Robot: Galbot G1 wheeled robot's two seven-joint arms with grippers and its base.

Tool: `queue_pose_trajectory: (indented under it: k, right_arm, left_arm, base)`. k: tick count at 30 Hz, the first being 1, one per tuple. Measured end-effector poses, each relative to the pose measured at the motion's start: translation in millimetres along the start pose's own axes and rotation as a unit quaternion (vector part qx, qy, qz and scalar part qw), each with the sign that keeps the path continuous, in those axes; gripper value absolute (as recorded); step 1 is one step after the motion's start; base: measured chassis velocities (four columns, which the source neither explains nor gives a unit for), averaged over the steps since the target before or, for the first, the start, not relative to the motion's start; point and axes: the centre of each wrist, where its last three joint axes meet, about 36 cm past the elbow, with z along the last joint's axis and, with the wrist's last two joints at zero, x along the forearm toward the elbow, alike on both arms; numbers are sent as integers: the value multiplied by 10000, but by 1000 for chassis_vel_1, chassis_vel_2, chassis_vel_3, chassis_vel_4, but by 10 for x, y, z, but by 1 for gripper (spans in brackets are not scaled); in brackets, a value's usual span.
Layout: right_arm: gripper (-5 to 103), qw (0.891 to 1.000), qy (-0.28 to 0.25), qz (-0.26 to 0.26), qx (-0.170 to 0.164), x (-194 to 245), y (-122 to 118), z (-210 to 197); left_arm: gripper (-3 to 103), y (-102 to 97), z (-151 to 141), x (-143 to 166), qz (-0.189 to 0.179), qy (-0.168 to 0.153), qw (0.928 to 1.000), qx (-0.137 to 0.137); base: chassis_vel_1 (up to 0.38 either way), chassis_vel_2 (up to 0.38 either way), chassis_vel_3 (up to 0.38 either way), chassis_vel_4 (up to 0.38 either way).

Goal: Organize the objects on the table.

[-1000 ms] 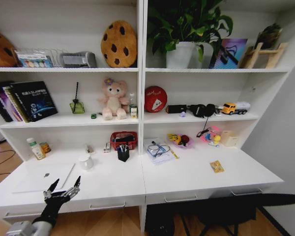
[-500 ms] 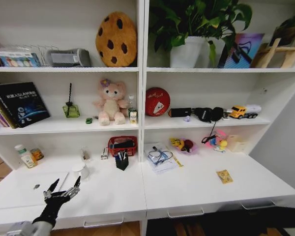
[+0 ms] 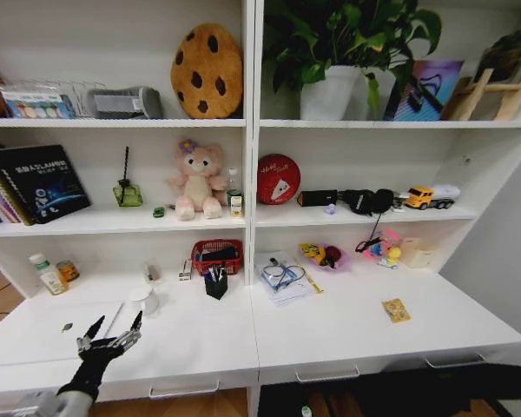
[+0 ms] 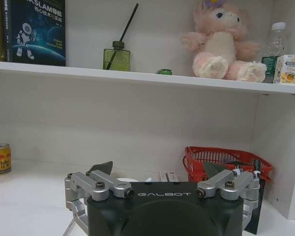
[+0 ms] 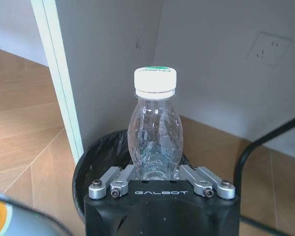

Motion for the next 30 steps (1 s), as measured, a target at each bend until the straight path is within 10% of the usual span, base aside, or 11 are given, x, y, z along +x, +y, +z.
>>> queue_pose_trajectory:
  k: [22, 30]
  right_arm:
    - [99, 9964, -72, 794, -288, -130, 187, -206]
    - [100, 9902, 437, 1192, -584, 562, 157, 30]
  left_arm:
    - [100, 0, 0, 0, 1, 0, 10000, 0]
    - [100, 0, 0, 0, 1, 0, 10000, 0]
  base:
    - [0, 0, 0, 0]
    - [0, 0, 0, 0]
